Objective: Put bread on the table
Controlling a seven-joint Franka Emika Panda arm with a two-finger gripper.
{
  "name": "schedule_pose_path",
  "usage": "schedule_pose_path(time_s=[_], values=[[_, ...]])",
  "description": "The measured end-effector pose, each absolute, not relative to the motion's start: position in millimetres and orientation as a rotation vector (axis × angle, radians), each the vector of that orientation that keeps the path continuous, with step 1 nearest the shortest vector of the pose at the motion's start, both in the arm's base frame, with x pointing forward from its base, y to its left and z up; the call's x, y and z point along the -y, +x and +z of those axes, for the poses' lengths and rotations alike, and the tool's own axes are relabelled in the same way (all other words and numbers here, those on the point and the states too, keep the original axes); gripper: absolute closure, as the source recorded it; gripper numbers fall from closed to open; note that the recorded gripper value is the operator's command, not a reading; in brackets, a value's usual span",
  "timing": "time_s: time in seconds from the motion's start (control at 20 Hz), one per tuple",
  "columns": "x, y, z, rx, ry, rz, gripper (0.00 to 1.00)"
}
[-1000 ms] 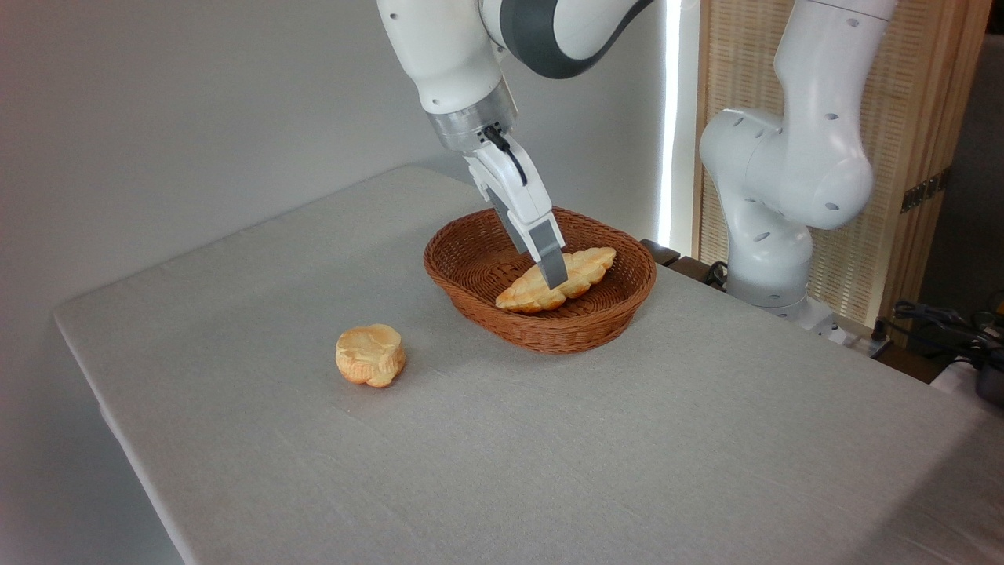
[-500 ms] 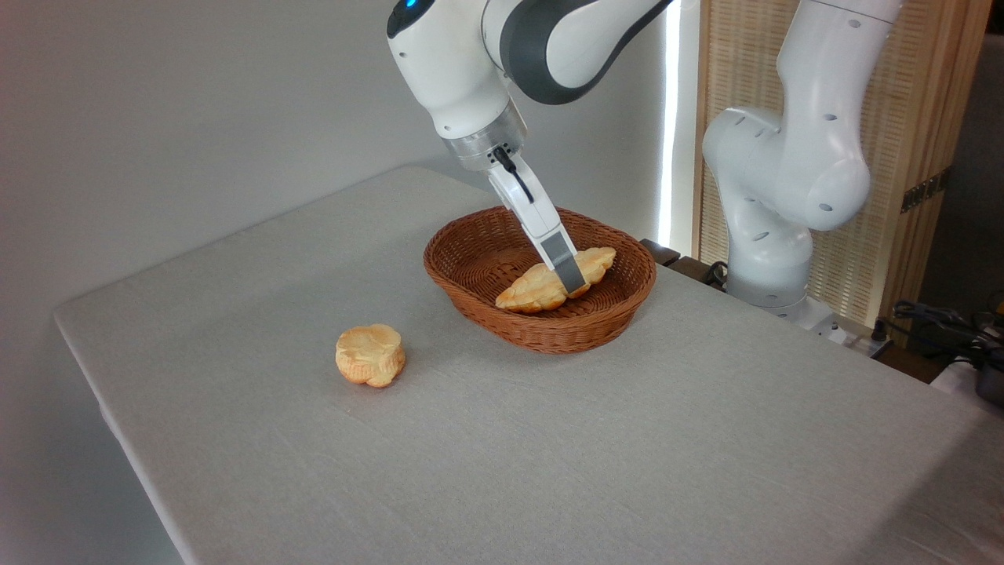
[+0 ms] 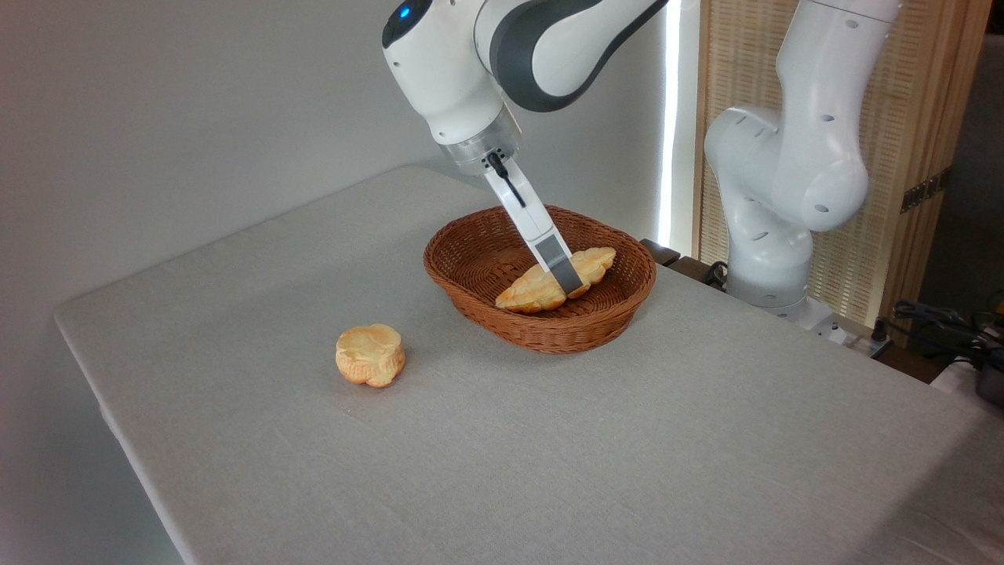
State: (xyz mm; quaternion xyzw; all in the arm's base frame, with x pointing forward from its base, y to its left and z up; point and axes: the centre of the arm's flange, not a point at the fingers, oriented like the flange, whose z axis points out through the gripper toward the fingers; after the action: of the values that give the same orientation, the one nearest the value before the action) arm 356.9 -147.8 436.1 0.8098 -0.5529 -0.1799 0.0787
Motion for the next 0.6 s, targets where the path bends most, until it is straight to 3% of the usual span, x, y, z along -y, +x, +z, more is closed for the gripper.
schedule_pose_path(time_s=[0.6], values=[[162,361,416,1.685,2.401,-0.571,0.00]])
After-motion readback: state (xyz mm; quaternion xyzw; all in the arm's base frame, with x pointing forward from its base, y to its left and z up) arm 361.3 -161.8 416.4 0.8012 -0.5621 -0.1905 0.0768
